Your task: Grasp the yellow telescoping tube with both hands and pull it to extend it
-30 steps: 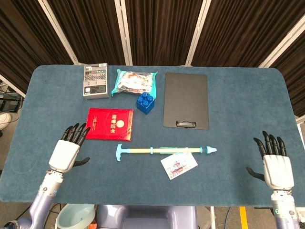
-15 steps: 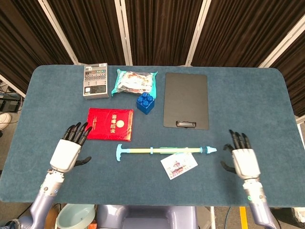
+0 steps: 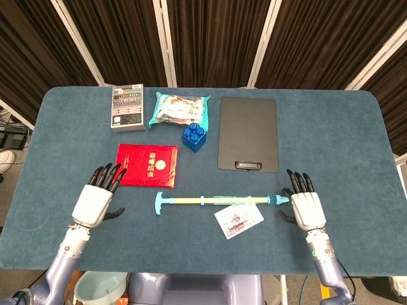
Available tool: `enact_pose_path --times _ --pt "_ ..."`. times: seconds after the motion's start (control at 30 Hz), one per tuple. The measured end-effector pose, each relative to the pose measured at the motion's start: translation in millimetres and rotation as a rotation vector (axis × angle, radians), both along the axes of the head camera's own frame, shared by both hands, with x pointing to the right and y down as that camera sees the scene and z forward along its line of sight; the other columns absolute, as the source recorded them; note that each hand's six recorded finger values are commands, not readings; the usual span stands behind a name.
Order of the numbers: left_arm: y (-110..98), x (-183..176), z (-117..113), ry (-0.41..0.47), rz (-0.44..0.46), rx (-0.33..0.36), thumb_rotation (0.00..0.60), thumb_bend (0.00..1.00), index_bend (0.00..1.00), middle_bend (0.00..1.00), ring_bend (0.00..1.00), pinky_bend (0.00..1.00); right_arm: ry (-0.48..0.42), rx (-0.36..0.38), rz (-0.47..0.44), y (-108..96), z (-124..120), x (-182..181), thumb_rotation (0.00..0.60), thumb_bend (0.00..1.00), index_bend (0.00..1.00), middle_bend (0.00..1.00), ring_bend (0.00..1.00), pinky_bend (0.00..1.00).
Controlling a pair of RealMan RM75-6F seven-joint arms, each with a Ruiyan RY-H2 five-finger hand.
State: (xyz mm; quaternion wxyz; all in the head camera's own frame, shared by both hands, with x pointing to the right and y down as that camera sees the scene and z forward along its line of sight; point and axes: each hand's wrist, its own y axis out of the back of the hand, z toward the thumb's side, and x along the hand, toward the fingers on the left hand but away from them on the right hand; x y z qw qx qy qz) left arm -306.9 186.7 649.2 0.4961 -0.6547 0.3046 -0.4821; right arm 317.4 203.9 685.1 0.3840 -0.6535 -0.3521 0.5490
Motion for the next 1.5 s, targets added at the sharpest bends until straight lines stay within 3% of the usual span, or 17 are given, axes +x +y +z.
enact_pose_path --times 0.83,1.2,1.5 --pt "-9.7 -6.0 1.3 0.008 -0.035 -0.002 0.600 0.04 0.00 0.02 0.02 0.14 -0.010 -0.070 -0.060 -8.3 37.1 -43.4 0.600 0.30 0.45 0.02 0.00 0.00" --pt "-9.3 -5.9 3.0 0.001 -0.034 -0.008 0.600 0.04 0.00 0.02 0.02 0.14 -0.015 -0.060 -0.047 -12.4 38.1 -42.9 0.600 0.30 0.59 0.07 0.00 0.00" --pt "-7.8 -4.2 3.0 0.000 -0.029 -0.008 0.600 0.04 0.00 0.02 0.02 0.14 -0.010 -0.059 -0.042 -11.6 37.8 -39.1 0.600 0.36 0.67 0.09 0.00 0.00"
